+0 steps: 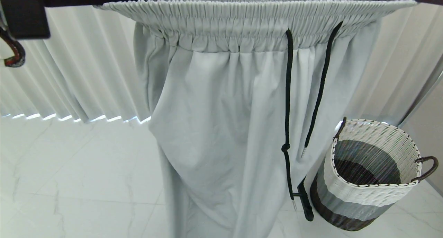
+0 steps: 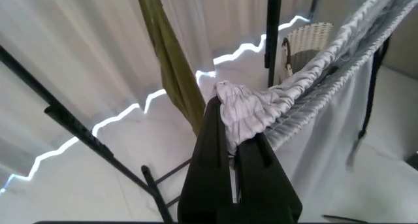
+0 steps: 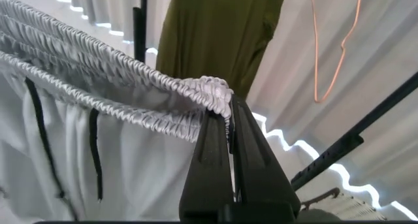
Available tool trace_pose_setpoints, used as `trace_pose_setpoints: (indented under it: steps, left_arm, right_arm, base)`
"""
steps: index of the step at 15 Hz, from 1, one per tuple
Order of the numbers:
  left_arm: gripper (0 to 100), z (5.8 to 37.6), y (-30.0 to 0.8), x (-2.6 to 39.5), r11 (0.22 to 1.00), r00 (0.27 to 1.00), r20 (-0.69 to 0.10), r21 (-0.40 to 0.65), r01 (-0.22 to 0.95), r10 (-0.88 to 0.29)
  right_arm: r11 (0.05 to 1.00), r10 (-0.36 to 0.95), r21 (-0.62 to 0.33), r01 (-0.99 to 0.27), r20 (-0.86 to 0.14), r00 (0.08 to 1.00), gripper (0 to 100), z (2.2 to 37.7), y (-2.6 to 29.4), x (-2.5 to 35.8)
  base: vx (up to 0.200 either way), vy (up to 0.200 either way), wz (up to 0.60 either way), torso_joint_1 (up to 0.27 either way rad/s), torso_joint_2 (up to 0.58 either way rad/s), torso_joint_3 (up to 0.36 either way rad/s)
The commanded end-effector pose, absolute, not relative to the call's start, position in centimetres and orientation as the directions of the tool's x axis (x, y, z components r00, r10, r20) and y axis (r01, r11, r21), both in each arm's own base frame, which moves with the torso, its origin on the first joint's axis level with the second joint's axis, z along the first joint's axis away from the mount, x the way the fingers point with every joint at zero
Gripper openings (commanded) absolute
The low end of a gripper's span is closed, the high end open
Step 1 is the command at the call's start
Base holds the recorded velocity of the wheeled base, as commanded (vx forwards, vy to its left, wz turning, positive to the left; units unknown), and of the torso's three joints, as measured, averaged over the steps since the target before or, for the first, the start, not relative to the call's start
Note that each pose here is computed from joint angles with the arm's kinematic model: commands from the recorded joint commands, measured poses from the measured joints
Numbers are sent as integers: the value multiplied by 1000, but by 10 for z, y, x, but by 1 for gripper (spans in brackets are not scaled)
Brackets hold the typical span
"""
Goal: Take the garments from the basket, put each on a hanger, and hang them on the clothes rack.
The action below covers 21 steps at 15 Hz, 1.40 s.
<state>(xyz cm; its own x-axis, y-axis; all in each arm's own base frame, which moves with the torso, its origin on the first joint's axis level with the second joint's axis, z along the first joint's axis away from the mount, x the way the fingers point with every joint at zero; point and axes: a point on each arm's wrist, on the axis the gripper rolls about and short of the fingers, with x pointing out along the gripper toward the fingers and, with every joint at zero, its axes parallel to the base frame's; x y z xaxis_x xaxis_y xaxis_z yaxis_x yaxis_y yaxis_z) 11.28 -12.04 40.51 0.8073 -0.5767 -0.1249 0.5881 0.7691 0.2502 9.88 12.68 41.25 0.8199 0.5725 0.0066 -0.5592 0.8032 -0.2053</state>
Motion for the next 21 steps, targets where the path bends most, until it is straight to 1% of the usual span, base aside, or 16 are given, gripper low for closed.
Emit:
trace_pose_setpoints:
  steps: [1,3,5,6,8,10,11,12,13,18,19,21]
  left_arm:
    - [0,405,-119,111,772,810,-121,251,584,-574]
    - [0,404,-121,112,779,823,-127,268,567,-554]
    - [0,402,-127,118,787,834,-136,276,551,-535]
    - [0,404,-131,119,786,831,-122,274,554,-543]
    - [0,405,-148,125,791,832,-93,269,550,-547]
    - [0,409,-167,136,812,845,-43,256,525,-533]
    - [0,412,-173,141,824,853,-21,248,510,-522]
    - [0,413,-175,142,829,857,-14,246,503,-515]
    - [0,415,-177,144,837,863,-7,241,491,-505]
    - [0,415,-171,139,843,867,-14,225,488,-498]
    - [0,416,-167,136,841,866,-21,228,490,-499]
    - [0,416,-154,121,823,855,-63,241,514,-515]
  right_arm:
    - [801,577,-204,-563,13,817,0,414,124,95]
    - [800,579,-203,-565,16,815,0,416,114,88]
    - [782,597,-214,-586,-14,802,0,417,99,75]
    - [761,619,-220,-611,-36,784,0,416,91,65]
    - [680,695,-230,-696,-99,712,0,410,83,49]
    - [560,778,-233,-795,-182,601,0,400,91,37]
    - [526,794,-235,-818,-209,571,0,395,97,35]
    - [519,796,-236,-821,-218,565,0,394,100,35]
    - [515,796,-237,-823,-223,563,0,393,103,36]
    - [532,785,-237,-813,-220,579,0,393,97,36]
    - [567,757,-242,-787,-222,614,0,393,98,40]
    - [680,648,-268,-683,-217,730,0,393,101,50]
  base:
    - [0,0,0,0,0,0]
    - [0,0,0,0,0,0]
    - [0,0,0,0,0,0]
    - [0,0,0,0,0,0]
    - [0,0,0,0,0,0]
    - [0,0,0,0,0,0]
    - [0,0,0,0,0,0]
    - [0,0,0,0,0,0]
    - [0,0,0,0,0,0]
    - [0,0,0,0,0,0]
    - [0,0,0,0,0,0]
    - [0,0,0,0,0,0]
